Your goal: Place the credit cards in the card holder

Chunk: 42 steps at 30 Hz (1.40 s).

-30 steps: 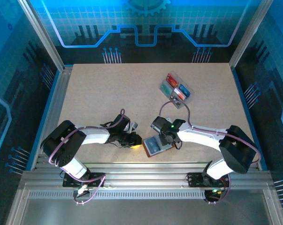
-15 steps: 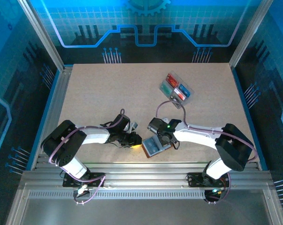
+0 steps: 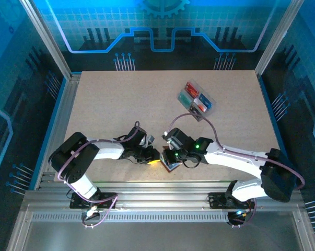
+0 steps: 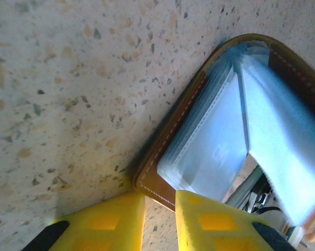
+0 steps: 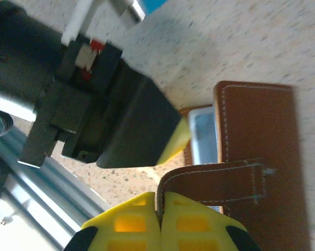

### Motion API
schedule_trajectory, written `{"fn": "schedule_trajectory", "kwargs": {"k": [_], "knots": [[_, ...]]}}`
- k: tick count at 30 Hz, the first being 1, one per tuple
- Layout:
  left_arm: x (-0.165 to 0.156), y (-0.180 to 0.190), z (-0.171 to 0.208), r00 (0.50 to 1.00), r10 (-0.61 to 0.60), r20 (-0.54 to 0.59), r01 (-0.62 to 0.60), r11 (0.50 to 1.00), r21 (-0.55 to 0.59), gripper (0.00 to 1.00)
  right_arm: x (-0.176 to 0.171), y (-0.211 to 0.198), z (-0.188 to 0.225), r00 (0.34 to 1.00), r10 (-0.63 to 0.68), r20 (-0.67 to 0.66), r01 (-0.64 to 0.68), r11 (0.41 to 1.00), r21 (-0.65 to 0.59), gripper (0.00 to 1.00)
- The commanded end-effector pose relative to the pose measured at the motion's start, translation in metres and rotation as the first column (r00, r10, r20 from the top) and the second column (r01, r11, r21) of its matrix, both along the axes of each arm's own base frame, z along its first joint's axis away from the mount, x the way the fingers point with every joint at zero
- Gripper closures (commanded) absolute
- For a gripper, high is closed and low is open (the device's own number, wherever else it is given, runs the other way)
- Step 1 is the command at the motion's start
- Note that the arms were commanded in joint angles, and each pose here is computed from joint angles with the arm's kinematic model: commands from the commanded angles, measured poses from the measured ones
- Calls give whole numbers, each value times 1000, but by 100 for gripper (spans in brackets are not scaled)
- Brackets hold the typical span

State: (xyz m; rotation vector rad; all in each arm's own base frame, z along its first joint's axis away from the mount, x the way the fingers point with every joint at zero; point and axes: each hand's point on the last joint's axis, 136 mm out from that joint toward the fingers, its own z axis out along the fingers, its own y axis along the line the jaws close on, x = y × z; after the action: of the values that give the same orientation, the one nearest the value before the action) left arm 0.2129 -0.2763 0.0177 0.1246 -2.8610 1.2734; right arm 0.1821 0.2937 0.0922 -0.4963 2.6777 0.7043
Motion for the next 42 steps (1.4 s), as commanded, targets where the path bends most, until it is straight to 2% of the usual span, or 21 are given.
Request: {"fn": "schedule_trajectory", "kwargs": {"k": [1,4,6,11,17,22,23,26,29,32,34,36,40,42], "knots": [[2,-14,-6,1000,-1,15,1,1000,-24,76,-8,24,-6,997,23,-67,-16,995,98,98],[6,2,0,998,60,23,-59,998,-24,76,-6,19,-15,997,5,-71,-1,999,54,85],[5,14,5,996,89,30,-88,996,-15,75,-7,18,-17,996,19,-82,-15,998,54,62],[-3,37,16,991,121,50,-122,993,4,73,-14,18,-3,993,87,-79,-83,995,57,42],[-7,61,29,983,152,98,-156,987,33,71,-22,-3,32,993,114,-39,-109,988,114,25],[-3,64,46,981,131,142,-139,989,49,70,-1,-52,41,999,-39,-4,40,995,88,30],[-2,64,50,981,125,149,-134,990,49,70,4,-61,40,997,-73,-7,74,994,86,35],[2,61,60,980,106,170,-116,992,49,70,20,-87,34,984,-176,-13,177,982,63,60],[4,59,65,980,95,177,-105,993,51,70,32,-105,24,966,-259,-13,259,965,39,67],[7,53,71,980,69,186,-81,995,56,70,37,-102,7,966,-255,-42,256,967,12,75],[11,48,77,979,56,198,-69,996,59,70,34,-88,-8,974,-208,-86,210,978,13,82],[15,43,85,976,43,213,-58,996,61,70,28,-77,-24,981,-164,-105,161,986,-32,82],[23,30,91,973,4,231,-24,996,83,70,17,-71,-50,988,-129,-82,112,977,-182,70],[24,18,86,975,-25,222,4,996,92,70,15,-74,-59,988,-136,-73,117,968,-222,60]]}}
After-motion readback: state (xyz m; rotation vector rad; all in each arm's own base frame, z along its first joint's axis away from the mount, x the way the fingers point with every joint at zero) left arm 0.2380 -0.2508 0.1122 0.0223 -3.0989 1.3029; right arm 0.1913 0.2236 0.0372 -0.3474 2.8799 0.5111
